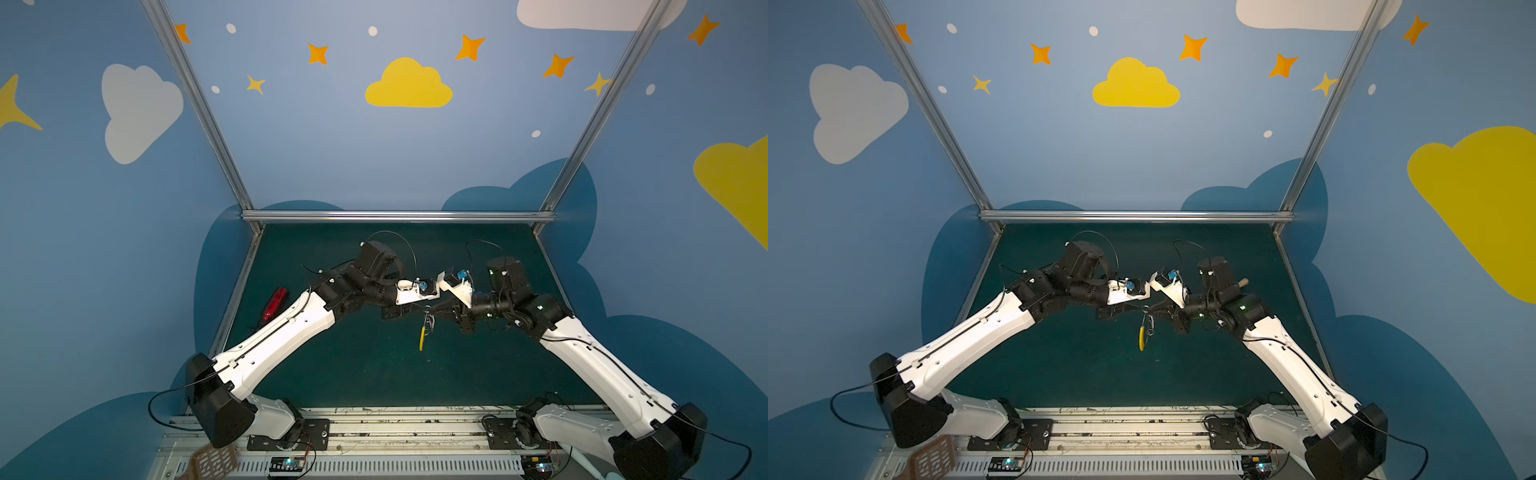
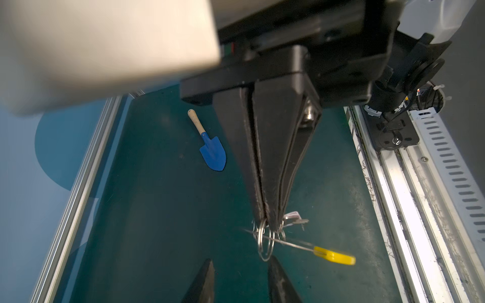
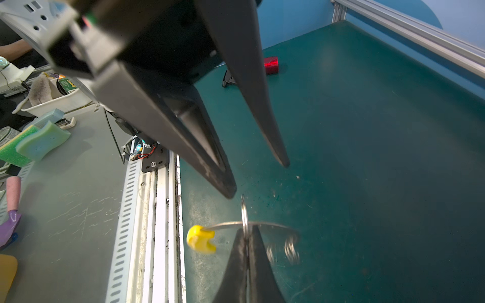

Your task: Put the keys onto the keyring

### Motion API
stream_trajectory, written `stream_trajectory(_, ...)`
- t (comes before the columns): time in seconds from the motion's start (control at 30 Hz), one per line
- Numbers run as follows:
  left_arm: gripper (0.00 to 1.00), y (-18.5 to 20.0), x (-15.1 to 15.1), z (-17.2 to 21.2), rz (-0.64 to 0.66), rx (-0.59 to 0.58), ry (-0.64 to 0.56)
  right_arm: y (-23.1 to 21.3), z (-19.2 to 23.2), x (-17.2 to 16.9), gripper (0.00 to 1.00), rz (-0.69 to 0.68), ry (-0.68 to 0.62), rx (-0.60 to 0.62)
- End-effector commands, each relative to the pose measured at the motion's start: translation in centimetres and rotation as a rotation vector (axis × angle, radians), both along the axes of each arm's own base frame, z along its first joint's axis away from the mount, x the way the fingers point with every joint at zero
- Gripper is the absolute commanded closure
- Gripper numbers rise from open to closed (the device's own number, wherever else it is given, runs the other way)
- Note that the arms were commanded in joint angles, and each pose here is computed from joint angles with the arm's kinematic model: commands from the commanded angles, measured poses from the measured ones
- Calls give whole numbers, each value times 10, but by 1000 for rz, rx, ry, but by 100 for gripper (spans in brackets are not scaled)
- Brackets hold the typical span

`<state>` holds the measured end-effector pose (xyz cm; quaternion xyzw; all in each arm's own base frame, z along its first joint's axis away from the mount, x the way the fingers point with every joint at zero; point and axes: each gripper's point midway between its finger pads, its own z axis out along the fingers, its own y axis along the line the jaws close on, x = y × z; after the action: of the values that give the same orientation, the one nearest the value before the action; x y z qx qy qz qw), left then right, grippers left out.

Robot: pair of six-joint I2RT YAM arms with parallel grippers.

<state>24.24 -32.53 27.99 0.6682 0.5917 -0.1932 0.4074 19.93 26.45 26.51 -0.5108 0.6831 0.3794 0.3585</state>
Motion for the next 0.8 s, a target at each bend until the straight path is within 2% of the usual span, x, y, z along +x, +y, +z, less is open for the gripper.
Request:
stream_trajectory(0.0,65,-3,-1,-1,-6,16,-6,1,5,-3,100,17,2,-7)
stream_trajectory(0.53,72,-14,-10,-6,-59,25,21,5,8,-5,100,27,-9,-10)
stream_trajectory(0.7,85,-17,-13,-8,-77,21,30,5,10,-3,100,23,-25,-3)
stream_trajectory(0.77,95,-19,-14,-5,-87,10,32,5,8,-3,100,21,-21,-8)
